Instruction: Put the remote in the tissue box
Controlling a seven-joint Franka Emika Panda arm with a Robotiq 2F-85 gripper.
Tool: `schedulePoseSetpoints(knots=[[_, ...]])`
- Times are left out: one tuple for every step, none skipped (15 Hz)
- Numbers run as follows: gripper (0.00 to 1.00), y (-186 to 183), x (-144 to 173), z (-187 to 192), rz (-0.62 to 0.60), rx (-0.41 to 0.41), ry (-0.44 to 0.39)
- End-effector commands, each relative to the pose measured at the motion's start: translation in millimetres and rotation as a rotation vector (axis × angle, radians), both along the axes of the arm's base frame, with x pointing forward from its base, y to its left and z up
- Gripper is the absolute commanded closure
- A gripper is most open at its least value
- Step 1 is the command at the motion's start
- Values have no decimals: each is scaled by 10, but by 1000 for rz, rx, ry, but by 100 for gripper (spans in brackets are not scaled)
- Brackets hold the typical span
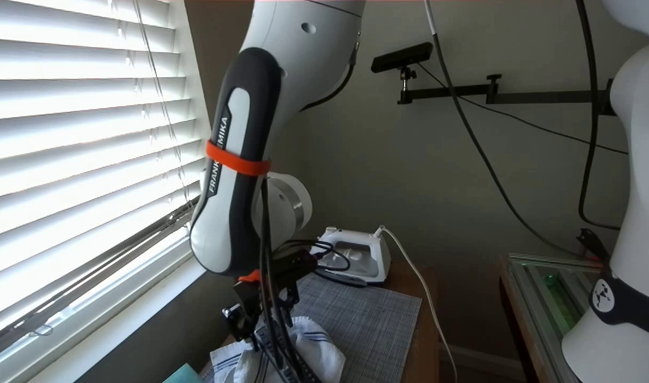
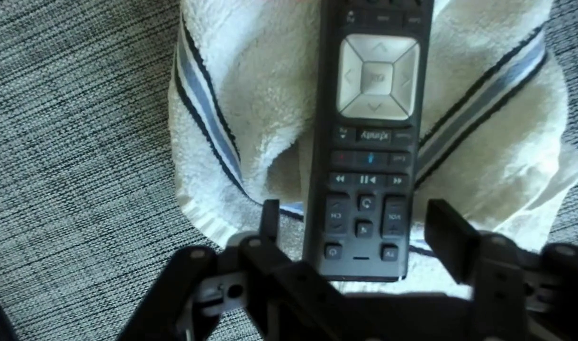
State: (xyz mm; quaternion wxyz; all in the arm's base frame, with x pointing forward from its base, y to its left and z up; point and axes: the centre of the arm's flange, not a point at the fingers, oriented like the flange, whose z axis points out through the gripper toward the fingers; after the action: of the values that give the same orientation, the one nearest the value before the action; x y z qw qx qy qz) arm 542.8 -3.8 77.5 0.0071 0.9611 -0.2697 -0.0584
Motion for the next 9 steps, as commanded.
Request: schedulePoseSetpoints(knots=[[15, -19, 86, -124, -4, -9, 1], [13, -20, 90, -141, -4, -9, 3], [16, -20, 93, -159, -4, -8, 4], [19, -20, 98, -171, -3, -7, 4], [36, -21, 107, -184, -3, -5, 4], [41, -24, 111, -195, -3, -4, 2], [46, -22, 120, -200, -2, -4, 1], [55, -21, 123, -200, -1, -4, -3], [62, -23, 125, -197, -1, -5, -5]])
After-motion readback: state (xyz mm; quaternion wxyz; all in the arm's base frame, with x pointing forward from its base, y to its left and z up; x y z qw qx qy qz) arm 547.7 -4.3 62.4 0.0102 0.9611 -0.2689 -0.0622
